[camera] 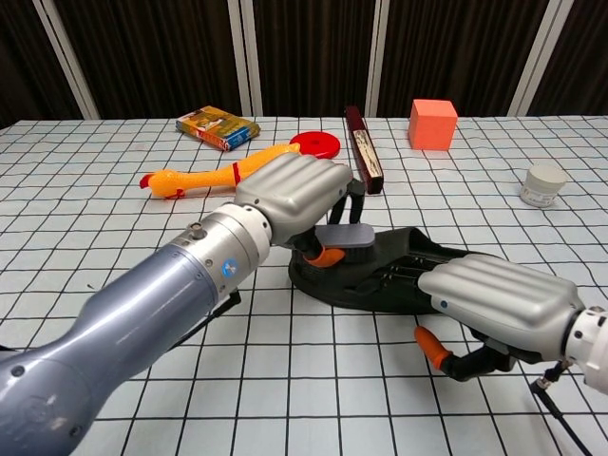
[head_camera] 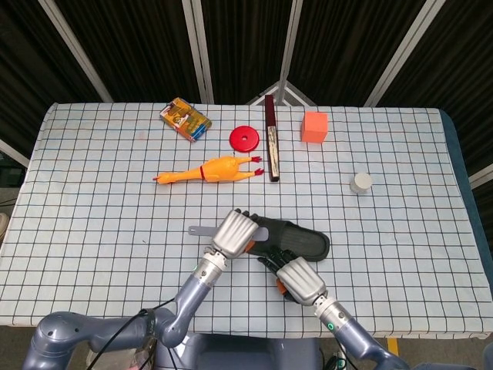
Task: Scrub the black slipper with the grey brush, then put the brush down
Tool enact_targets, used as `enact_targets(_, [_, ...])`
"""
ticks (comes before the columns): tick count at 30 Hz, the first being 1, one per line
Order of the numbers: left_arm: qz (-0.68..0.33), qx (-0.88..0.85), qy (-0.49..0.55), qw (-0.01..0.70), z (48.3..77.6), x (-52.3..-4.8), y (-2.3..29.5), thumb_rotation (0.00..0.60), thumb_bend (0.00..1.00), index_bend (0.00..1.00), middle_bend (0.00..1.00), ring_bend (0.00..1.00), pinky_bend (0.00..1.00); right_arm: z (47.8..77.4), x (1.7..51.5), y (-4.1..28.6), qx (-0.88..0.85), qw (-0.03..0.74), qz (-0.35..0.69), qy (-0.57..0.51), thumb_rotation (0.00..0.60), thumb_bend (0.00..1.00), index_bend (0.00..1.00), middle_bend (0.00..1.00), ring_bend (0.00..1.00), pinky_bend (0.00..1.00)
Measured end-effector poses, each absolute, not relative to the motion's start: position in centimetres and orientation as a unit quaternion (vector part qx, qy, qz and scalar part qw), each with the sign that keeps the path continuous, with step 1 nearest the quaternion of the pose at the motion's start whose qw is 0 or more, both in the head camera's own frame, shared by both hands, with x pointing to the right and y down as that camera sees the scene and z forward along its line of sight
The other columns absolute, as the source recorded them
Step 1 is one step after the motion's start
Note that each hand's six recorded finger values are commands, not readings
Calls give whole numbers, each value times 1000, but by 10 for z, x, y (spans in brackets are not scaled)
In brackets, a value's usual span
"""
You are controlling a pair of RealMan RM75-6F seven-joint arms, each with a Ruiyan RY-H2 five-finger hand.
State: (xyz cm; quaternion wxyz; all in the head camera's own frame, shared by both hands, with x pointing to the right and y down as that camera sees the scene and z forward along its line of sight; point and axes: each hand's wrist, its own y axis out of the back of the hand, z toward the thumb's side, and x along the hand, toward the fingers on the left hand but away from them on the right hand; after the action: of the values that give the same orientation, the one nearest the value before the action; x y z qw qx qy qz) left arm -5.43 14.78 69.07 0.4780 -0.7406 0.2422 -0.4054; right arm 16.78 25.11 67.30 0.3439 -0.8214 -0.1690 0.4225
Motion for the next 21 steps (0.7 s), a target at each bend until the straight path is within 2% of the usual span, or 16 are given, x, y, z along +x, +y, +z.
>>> enact_targets(8, [-425, -741, 231, 467, 688, -69, 147, 600, 596, 619, 651, 585, 573, 672, 164, 254, -824, 343, 418, -168, 600, 766, 121, 120, 78, 208])
enact_targets(21, [-364, -780, 257, 440, 685, -36, 153, 600, 598, 620, 651, 585, 573, 672, 163, 251, -824, 344, 419, -168, 600, 765, 121, 120, 78, 210])
